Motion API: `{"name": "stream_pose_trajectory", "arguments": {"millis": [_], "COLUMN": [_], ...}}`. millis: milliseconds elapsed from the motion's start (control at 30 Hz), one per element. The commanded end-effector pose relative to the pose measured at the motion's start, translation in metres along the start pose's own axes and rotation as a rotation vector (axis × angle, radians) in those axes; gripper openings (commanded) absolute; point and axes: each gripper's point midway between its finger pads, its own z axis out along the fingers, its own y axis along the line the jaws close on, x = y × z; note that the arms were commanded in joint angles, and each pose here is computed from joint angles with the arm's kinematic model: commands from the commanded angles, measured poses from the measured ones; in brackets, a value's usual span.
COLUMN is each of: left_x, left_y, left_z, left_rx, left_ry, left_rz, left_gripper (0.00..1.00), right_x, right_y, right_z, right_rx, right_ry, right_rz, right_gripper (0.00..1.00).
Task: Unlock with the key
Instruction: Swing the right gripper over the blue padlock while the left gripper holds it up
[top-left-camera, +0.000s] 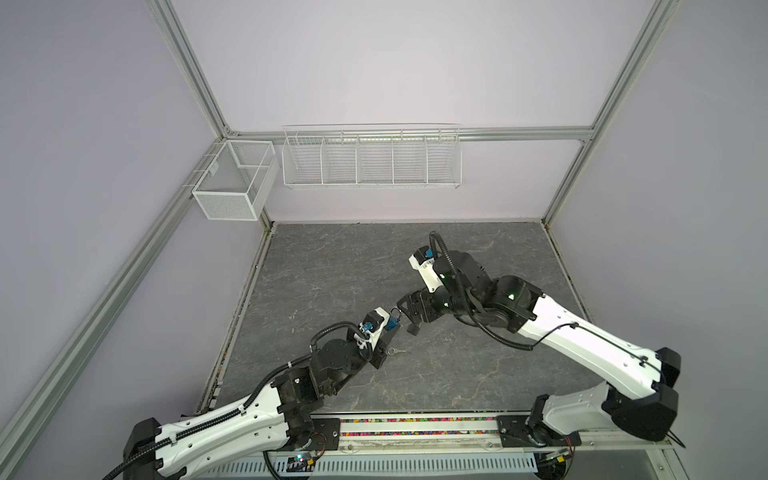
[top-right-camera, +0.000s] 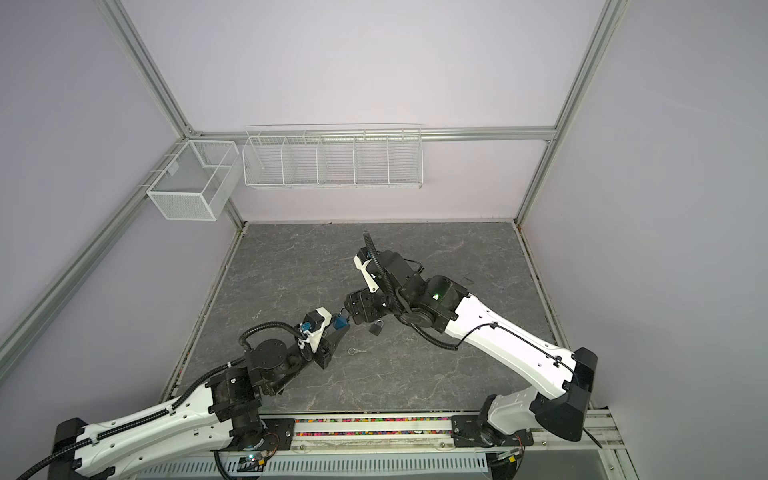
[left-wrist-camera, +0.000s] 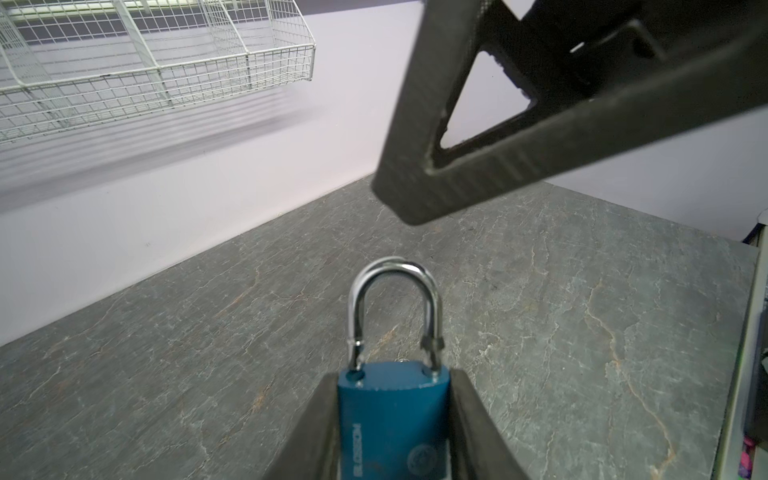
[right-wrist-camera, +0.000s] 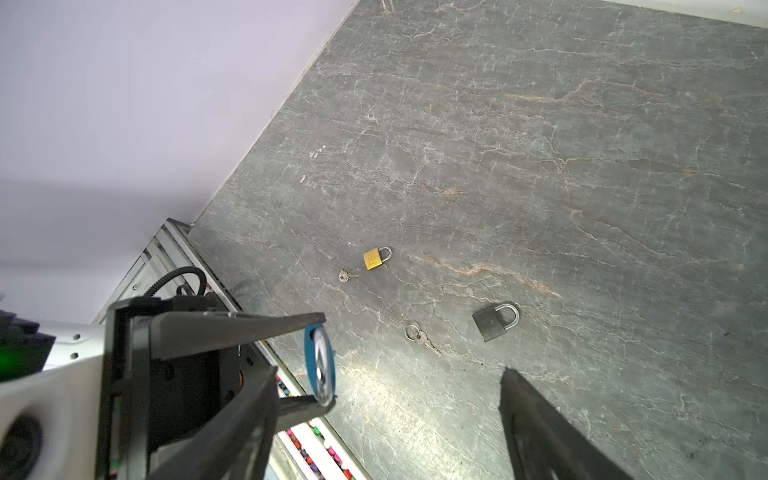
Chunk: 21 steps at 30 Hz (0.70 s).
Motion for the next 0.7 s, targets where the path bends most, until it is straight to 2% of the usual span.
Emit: {"name": "stream_pose_trajectory", "arguments": {"millis": [0,667], "left_x": [-0.023,-0.021], "left_y": [-0.001,0.001], "left_z": [0.000,0.002], "left_rx": [0.001,-0.017], "left_ry": [-0.098,-0.092], "left_rz": [0.015,0.013], "left_gripper": [0.00,0.00], "right_x": [-0.004,-0.011], "right_y": [-0.005,-0.008], "right_z": [-0.003,0.021], "right_rx": [0.079,0.214], "right_ry": [0.017,0.047], "right_rz": [0.042,-0.060], "right_gripper": [0.85,0.85]}}
